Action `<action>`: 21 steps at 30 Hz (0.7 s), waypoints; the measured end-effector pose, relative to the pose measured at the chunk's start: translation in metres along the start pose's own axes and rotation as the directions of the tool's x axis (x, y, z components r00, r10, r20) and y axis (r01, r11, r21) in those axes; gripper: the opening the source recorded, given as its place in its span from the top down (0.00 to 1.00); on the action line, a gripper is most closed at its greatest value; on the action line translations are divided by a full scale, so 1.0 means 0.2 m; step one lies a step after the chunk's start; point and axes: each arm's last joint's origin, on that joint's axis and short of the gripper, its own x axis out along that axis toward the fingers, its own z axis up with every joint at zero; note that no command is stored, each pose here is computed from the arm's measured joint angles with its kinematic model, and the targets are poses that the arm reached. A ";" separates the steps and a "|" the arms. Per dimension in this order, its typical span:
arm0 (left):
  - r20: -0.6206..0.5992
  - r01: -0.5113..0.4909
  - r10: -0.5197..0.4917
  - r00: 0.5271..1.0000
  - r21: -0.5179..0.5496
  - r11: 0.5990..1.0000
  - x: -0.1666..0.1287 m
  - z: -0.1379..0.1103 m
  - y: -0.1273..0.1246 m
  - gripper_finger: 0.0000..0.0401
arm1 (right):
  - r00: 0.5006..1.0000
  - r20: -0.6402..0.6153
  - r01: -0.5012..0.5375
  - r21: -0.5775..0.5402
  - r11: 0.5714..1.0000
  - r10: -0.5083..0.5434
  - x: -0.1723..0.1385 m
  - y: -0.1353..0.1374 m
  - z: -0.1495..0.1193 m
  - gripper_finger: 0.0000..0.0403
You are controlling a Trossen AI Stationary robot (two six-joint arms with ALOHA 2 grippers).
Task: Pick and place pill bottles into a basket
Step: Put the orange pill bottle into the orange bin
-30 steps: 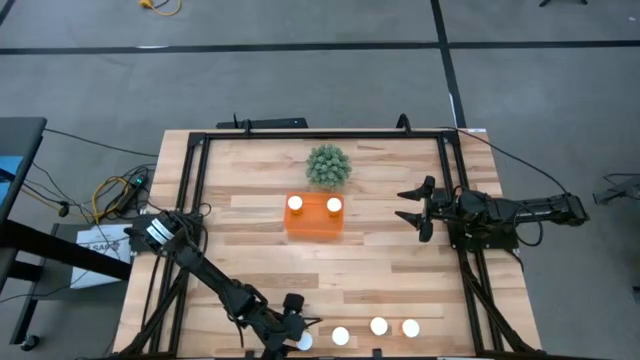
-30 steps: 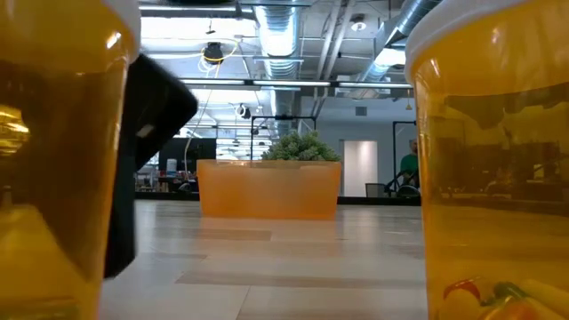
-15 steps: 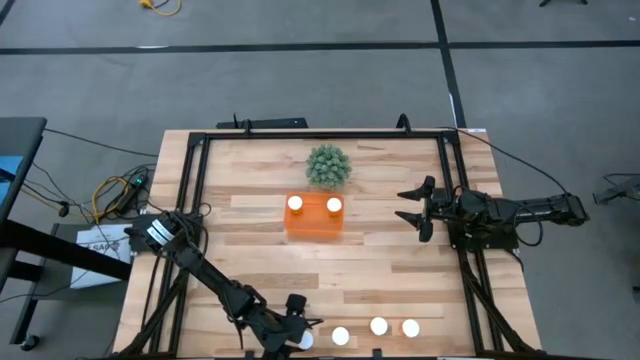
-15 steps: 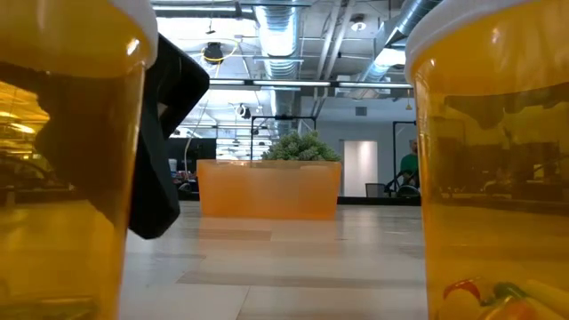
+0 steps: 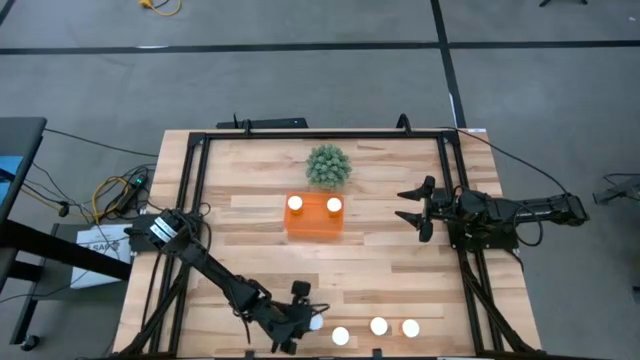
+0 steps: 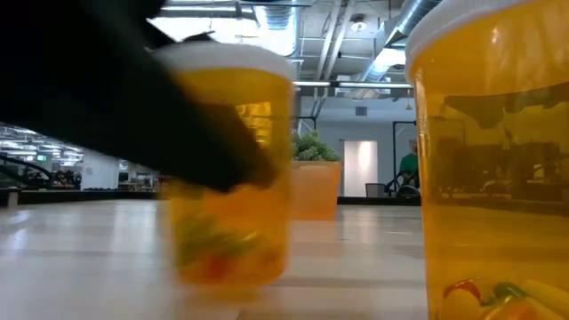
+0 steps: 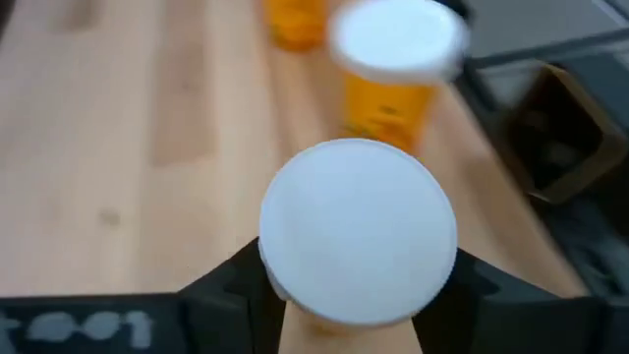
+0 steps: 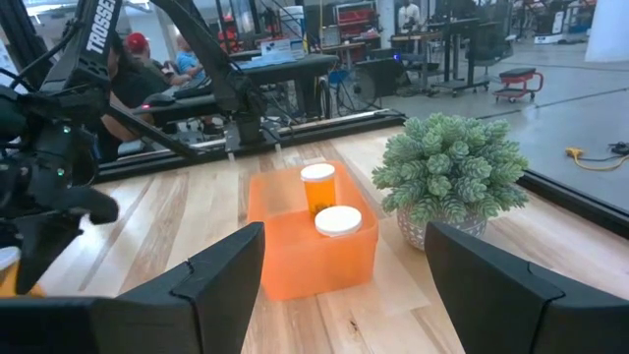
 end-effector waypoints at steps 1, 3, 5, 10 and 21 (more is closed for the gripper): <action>0.011 -0.028 0.028 1.000 0.000 1.000 0.01 0.01 0.02 0.62 | 1.000 0.000 0.000 0.000 1.000 0.000 0.00 0.00 0.00 0.32; 0.029 -0.088 0.088 0.996 0.002 0.996 0.02 0.02 0.06 0.59 | 1.000 0.000 0.000 0.000 1.000 0.000 0.00 0.00 0.00 0.32; 0.047 -0.146 0.145 0.988 0.007 0.989 0.04 0.04 0.11 0.55 | 1.000 0.000 0.000 0.000 1.000 0.000 0.00 0.00 0.00 0.32; 0.092 -0.264 0.262 0.961 0.005 0.965 0.02 0.13 0.25 0.54 | 1.000 0.000 0.000 0.000 1.000 0.000 0.00 0.00 0.00 0.32; 0.176 -0.490 0.482 0.858 0.002 0.872 -0.23 0.41 0.58 0.58 | 1.000 0.000 0.000 0.000 1.000 0.000 0.00 0.00 0.00 0.32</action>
